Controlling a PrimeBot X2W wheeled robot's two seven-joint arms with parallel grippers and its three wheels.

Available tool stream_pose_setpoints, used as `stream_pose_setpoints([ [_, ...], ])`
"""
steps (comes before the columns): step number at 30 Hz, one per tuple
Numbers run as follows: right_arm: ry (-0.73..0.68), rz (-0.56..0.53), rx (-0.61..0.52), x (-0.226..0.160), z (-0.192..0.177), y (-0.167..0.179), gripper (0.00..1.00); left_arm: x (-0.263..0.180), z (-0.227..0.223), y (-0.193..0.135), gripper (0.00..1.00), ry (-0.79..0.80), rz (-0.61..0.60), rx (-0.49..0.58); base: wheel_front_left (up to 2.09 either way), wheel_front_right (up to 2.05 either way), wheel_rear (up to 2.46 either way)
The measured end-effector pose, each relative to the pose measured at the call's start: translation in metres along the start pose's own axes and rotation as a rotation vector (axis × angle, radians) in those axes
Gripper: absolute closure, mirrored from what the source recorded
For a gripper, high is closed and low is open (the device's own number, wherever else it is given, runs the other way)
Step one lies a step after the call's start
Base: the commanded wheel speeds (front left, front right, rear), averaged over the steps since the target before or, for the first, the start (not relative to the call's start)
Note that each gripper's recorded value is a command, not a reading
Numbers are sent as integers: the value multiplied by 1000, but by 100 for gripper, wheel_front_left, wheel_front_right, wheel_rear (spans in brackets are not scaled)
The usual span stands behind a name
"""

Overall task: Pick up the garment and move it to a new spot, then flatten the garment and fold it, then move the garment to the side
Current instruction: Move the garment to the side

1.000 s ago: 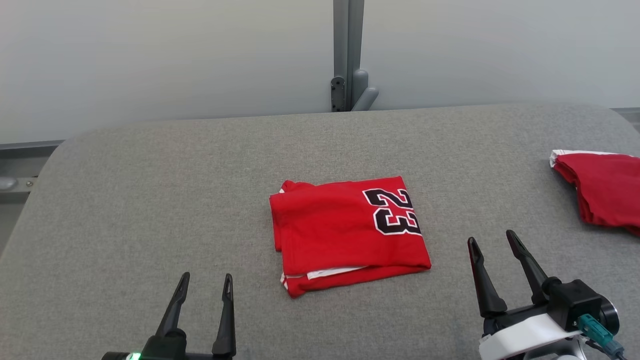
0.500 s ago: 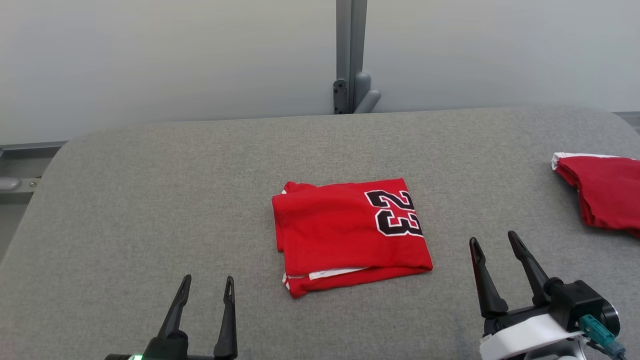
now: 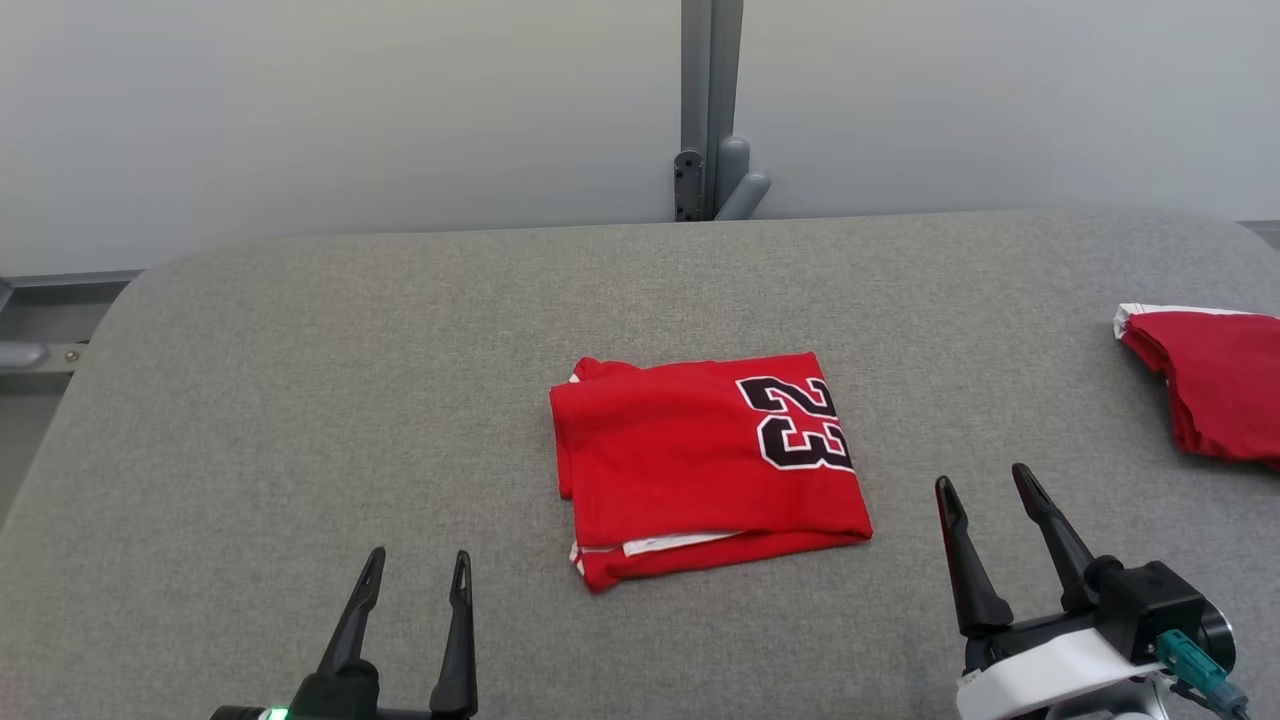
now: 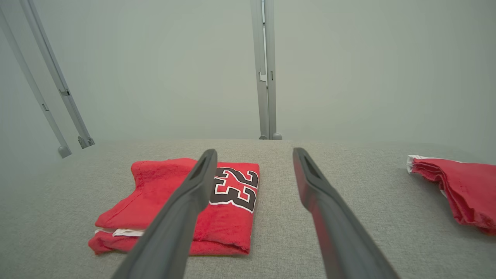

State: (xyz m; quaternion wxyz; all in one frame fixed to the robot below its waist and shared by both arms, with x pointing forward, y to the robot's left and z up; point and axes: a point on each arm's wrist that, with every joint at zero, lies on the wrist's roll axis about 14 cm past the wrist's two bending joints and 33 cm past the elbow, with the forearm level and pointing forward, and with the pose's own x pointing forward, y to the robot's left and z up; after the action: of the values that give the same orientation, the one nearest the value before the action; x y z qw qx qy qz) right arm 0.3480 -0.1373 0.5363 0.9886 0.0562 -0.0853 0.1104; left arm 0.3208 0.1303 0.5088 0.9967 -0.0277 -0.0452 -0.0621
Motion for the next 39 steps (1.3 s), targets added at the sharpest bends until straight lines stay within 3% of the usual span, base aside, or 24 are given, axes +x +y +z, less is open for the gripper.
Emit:
stream_pose_setpoints([
  [11, 57, 21, 55, 8, -20, 8, 0, 0, -1, 2, 0, 5, 8, 5, 0, 0, 0],
  [18, 161, 29, 231, 31, -55, 12, 0, 6, -1, -6, 0, 4, -21, 7, 0, 0, 0],
  [24, 194, 19, 372, 68, -63, 2, 0, 15, -4, -9, 0, 12, -39, 6, 0, 0, 0],
  [39, 528, -4, 716, 101, -128, 3, 0, 36, -22, 4, 0, 66, -14, 5, 0, 0, 0],
])
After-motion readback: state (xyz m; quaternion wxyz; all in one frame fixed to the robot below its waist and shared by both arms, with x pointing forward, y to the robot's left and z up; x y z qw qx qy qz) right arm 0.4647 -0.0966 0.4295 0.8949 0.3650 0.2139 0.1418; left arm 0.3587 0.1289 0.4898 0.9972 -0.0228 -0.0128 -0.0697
